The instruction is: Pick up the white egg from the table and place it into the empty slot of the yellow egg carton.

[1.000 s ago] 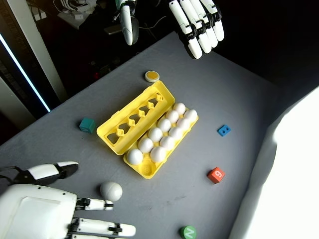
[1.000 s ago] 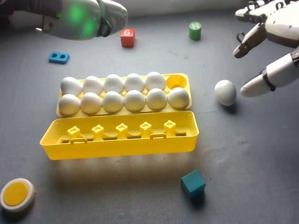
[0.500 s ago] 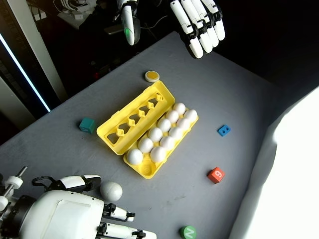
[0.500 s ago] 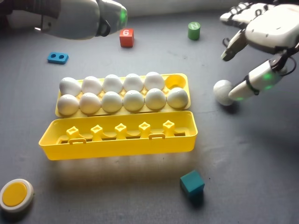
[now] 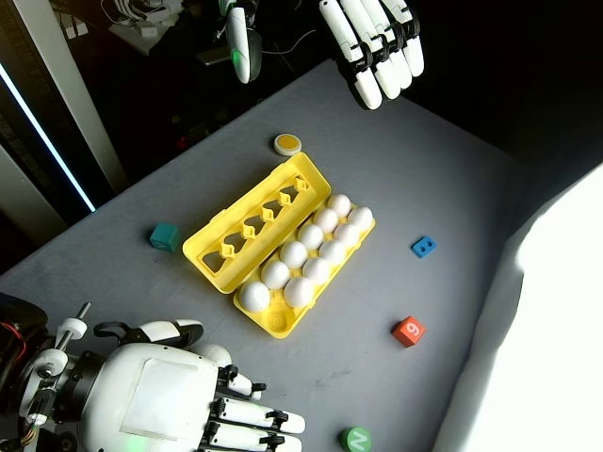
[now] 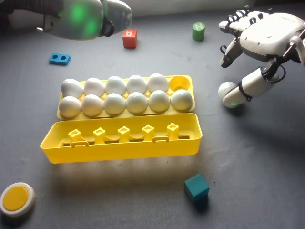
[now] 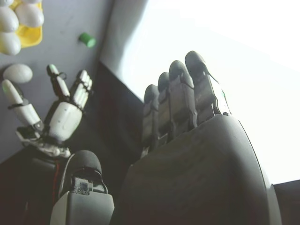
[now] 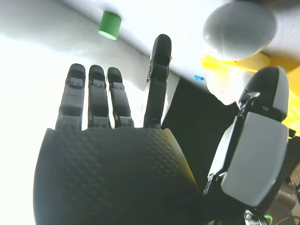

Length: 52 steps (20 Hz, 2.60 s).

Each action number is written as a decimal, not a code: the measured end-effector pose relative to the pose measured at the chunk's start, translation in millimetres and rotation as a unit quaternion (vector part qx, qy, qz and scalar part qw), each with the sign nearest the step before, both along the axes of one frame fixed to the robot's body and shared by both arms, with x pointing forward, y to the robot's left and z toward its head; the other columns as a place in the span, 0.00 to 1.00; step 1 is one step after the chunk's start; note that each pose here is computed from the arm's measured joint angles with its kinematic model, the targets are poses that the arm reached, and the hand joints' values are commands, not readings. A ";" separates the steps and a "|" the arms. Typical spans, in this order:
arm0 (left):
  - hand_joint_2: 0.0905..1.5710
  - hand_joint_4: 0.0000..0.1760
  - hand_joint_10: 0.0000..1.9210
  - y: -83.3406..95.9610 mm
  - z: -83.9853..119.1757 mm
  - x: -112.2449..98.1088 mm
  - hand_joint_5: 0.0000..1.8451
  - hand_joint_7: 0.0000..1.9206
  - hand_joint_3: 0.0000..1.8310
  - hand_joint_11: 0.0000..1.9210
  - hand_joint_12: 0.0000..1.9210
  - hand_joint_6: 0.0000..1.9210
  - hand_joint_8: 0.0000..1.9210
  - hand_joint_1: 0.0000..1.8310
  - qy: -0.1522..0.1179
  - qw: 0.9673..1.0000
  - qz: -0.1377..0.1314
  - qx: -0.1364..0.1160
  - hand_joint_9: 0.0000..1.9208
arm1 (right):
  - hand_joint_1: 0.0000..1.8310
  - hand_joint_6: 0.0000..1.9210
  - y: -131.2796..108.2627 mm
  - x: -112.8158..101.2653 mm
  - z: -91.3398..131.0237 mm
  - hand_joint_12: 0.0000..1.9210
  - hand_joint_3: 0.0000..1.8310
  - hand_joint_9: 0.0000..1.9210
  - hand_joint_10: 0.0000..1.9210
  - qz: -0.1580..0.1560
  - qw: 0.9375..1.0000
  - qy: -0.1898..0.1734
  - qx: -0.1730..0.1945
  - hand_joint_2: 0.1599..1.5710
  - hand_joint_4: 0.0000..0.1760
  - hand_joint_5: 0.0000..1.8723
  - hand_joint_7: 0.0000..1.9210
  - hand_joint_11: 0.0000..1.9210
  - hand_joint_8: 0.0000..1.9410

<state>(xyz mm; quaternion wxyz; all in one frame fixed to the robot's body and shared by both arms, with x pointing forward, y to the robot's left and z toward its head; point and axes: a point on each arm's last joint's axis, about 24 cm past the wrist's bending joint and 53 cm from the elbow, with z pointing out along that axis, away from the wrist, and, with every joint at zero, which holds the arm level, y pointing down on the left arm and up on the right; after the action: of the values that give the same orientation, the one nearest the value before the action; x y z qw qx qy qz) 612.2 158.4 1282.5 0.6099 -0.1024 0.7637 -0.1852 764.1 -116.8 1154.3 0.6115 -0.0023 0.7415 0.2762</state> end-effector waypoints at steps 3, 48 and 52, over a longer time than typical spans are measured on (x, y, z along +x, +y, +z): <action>0.73 0.00 0.00 -0.1 0.0 0.0 0.11 0.12 0.00 0.00 0.21 0.00 0.00 0.00 0.000 1.000 0.000 0.000 0.10 | 0.32 0.01 3.8 -1.0 -8.0 0.00 0.00 0.00 0.00 0.002 1.000 0.004 -0.005 0.39 1.00 0.43 0.03 0.00 0.01; 0.72 0.00 0.00 -0.3 -0.4 -0.1 0.12 0.13 0.00 0.00 0.21 0.00 0.00 0.00 0.001 1.000 0.000 -0.001 0.12 | 0.60 0.24 30.5 -6.0 8.5 0.00 0.00 0.00 0.00 0.022 0.999 -0.001 0.027 0.59 1.00 0.69 0.08 0.00 0.00; 0.73 0.00 0.00 -0.1 -0.5 -0.1 0.12 0.13 0.00 0.00 0.20 0.00 0.00 0.00 0.001 1.000 0.000 -0.001 0.11 | 0.60 0.26 32.2 -1.3 32.3 0.00 0.00 0.00 0.00 0.020 0.999 -0.018 0.045 0.59 1.00 0.68 0.07 0.00 0.00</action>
<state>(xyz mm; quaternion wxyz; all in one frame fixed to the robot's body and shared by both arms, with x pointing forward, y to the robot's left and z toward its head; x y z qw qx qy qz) 612.1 158.3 1282.0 0.6090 -0.1028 0.7643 -0.1856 762.8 -84.6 1186.6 0.6182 0.0056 0.7170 0.3219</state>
